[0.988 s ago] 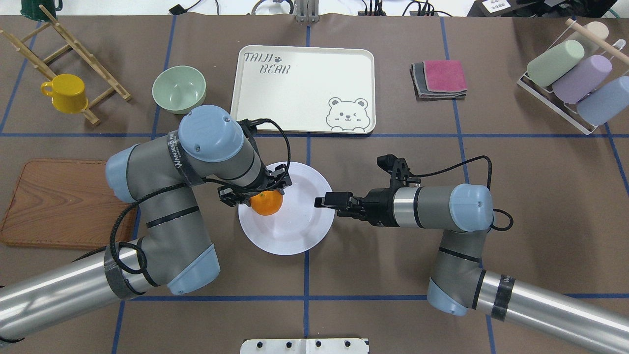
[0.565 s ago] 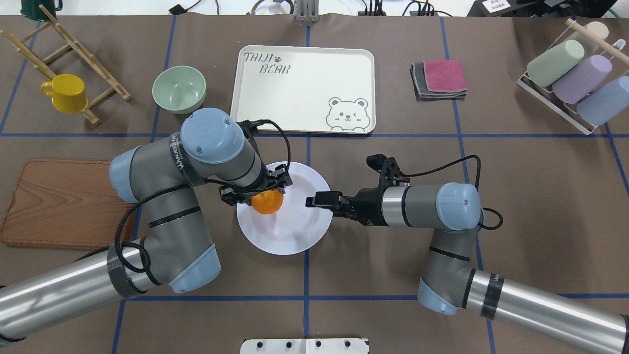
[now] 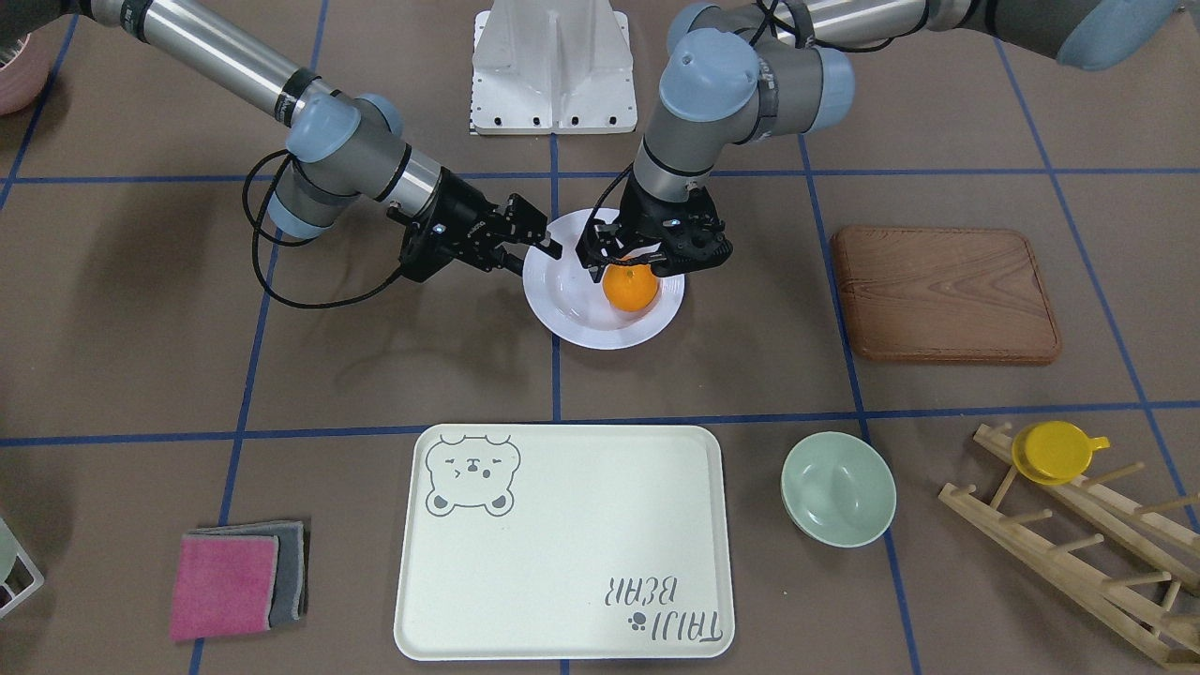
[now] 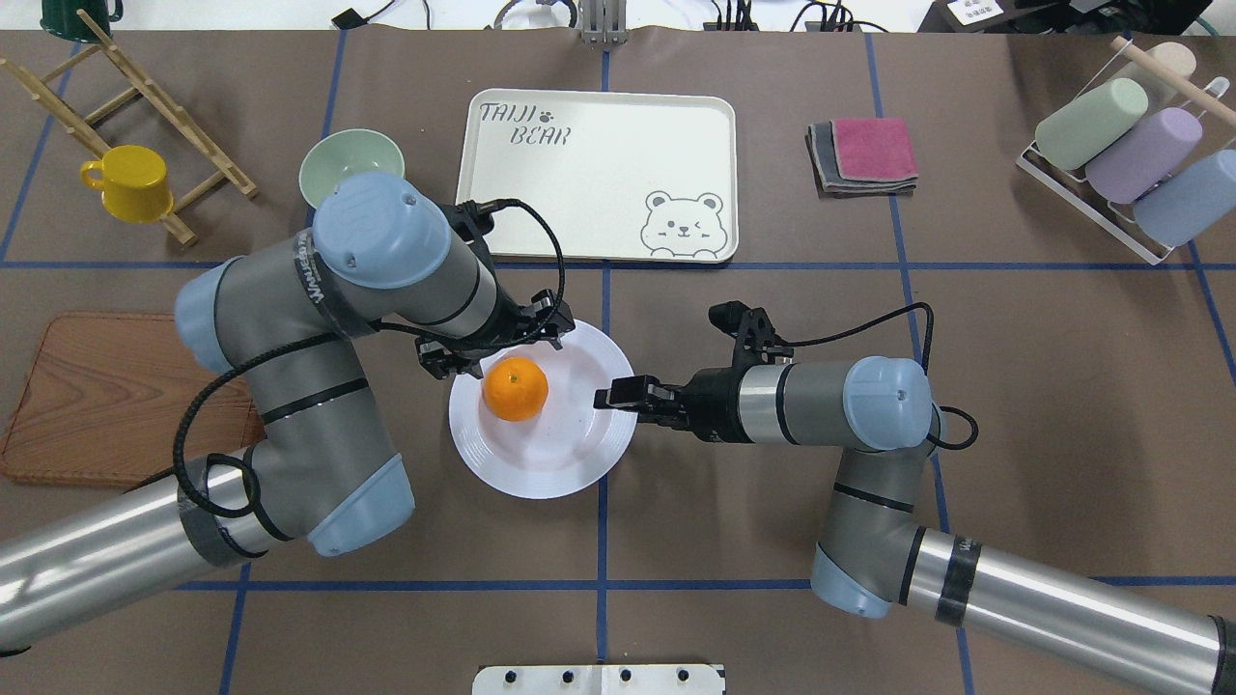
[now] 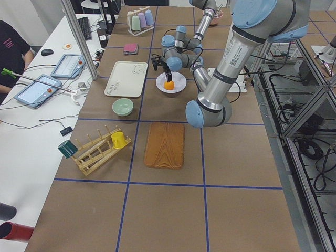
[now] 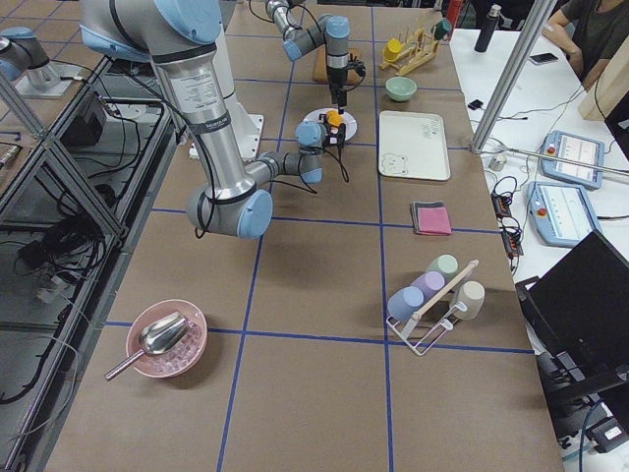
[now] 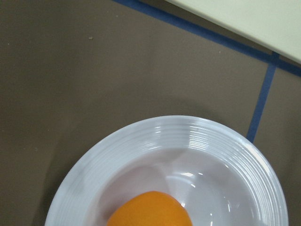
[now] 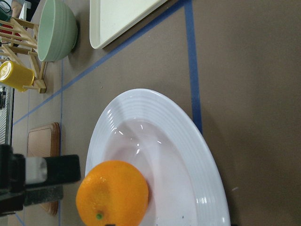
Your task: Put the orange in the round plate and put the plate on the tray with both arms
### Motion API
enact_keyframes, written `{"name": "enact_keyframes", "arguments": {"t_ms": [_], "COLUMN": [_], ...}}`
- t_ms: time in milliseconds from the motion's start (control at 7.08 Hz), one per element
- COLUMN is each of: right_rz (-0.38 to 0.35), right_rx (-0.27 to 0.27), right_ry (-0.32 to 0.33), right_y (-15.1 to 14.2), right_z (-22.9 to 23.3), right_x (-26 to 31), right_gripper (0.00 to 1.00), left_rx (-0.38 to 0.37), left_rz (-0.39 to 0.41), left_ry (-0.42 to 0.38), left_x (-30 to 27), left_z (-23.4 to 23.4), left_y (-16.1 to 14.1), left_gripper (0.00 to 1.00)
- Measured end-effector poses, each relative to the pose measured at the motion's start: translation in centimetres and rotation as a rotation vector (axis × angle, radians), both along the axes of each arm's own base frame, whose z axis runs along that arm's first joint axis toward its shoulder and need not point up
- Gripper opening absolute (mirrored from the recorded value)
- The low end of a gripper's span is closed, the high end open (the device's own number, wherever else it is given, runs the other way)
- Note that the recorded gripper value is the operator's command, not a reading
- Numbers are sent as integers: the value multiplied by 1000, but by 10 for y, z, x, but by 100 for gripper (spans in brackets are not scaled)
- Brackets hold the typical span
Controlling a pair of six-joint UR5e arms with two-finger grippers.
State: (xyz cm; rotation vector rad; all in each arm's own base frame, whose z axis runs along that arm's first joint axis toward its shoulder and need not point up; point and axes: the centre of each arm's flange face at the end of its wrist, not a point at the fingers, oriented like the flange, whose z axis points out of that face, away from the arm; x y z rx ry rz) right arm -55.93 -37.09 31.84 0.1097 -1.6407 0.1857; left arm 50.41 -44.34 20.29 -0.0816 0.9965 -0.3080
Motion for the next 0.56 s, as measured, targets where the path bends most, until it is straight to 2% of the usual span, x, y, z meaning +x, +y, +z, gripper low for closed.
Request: {"name": "enact_keyframes", "arguments": {"t_ms": [141, 424, 565], "right_rz": [1, 4, 7], "right_rx": [2, -13, -20], "right_ry": [-10, -47, -68], "right_y": [-1, -4, -7], "right_z": [-5, -23, -34], "right_x": [1, 3, 5], "right_gripper": [18, 16, 11], "left_rx": [-4, 0, 0], "left_rz": [13, 32, 37], "left_ry": [25, 62, 73], "left_x": [-24, -66, -81], "left_z": [-3, -2, 0], "left_y": [-10, -23, -28], "left_gripper": [99, 99, 99]}}
